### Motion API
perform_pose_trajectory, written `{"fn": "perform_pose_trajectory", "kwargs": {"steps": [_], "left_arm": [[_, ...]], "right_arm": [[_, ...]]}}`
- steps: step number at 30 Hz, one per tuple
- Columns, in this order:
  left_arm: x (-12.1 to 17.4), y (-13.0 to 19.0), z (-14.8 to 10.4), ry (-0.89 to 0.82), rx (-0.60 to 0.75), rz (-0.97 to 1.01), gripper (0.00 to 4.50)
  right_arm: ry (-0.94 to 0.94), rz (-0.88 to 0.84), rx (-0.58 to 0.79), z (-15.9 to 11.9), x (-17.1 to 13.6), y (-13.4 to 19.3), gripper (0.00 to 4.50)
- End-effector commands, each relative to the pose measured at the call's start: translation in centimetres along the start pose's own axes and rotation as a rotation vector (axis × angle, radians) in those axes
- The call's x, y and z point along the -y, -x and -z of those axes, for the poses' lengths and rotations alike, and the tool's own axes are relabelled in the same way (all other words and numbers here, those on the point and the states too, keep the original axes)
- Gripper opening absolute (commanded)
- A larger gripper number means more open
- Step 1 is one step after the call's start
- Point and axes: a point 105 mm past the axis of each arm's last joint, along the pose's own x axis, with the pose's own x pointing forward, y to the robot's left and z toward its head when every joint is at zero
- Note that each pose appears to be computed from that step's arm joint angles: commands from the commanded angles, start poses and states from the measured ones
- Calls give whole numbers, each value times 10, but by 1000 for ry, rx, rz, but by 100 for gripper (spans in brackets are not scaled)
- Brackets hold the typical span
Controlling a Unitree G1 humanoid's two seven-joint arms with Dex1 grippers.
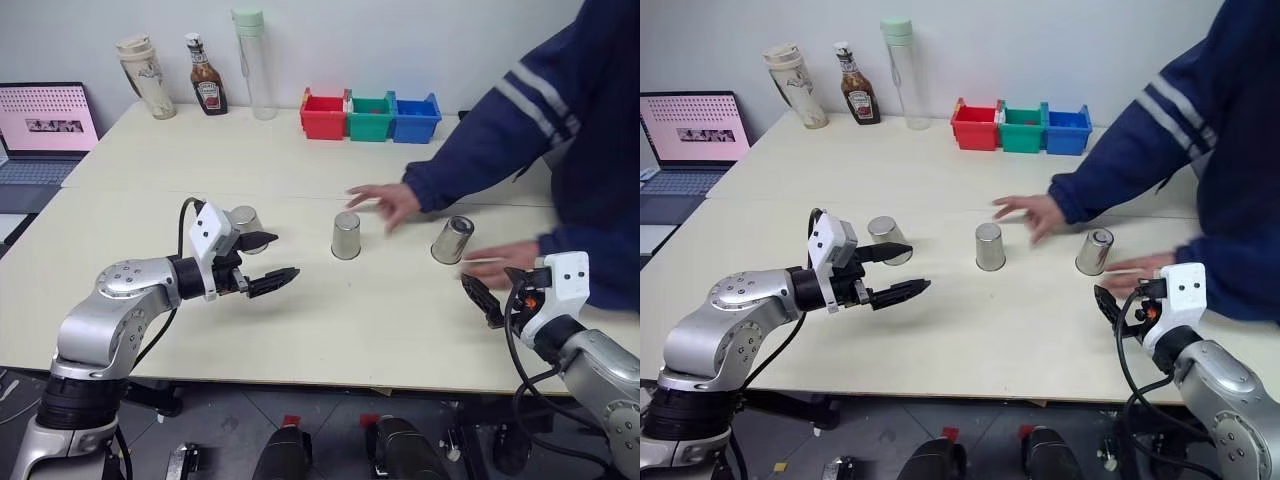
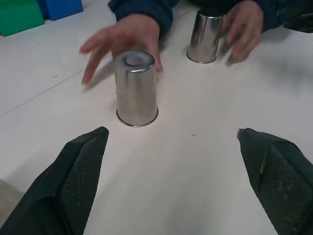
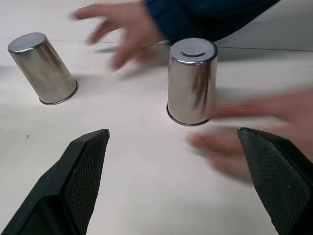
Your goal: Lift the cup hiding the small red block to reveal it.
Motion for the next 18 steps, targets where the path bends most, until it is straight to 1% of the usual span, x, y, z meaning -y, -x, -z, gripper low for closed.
{"fn": "perform_pose_trajectory", "kwargs": {"steps": [1, 2, 3, 5, 6, 7, 9, 11, 14, 15, 18], "left_arm": [[-2, 4, -3, -41, 33, -105, 450], [0, 2, 1, -37, 35, -120, 450], [4, -4, 9, -46, 34, -141, 450], [7, -13, 19, -25, 52, -205, 450], [6, -18, 23, -6, 73, -238, 450], [5, -21, 25, 8, 87, -259, 450], [2, -37, 27, 21, 116, -314, 450], [2, -60, 31, 40, 146, -355, 450], [12, -90, 37, 20, 171, -324, 450], [15, -100, 37, 12, 185, -314, 450], [8, -115, 42, -8, 197, -339, 450]], "right_arm": [[-82, -10, 78, -23, -6, -22, 444], [-45, -15, 110, -32, -7, -26, 444], [-134, -77, 79, -30, -17, -31, 444], [-139, -259, 97, -43, -47, -29, 444], [-127, -310, 111, -50, -53, -26, 444], [-105, -330, 124, -55, -55, -23, 444], [-11, -254, 119, -55, -36, -24, 444], [-8, -246, 115, -55, -31, -25, 444], [12, -321, 127, -63, -47, -27, 444], [14, -357, 154, -72, -53, -27, 444], [26, -457, 199, -93, -78, -29, 444]]}}
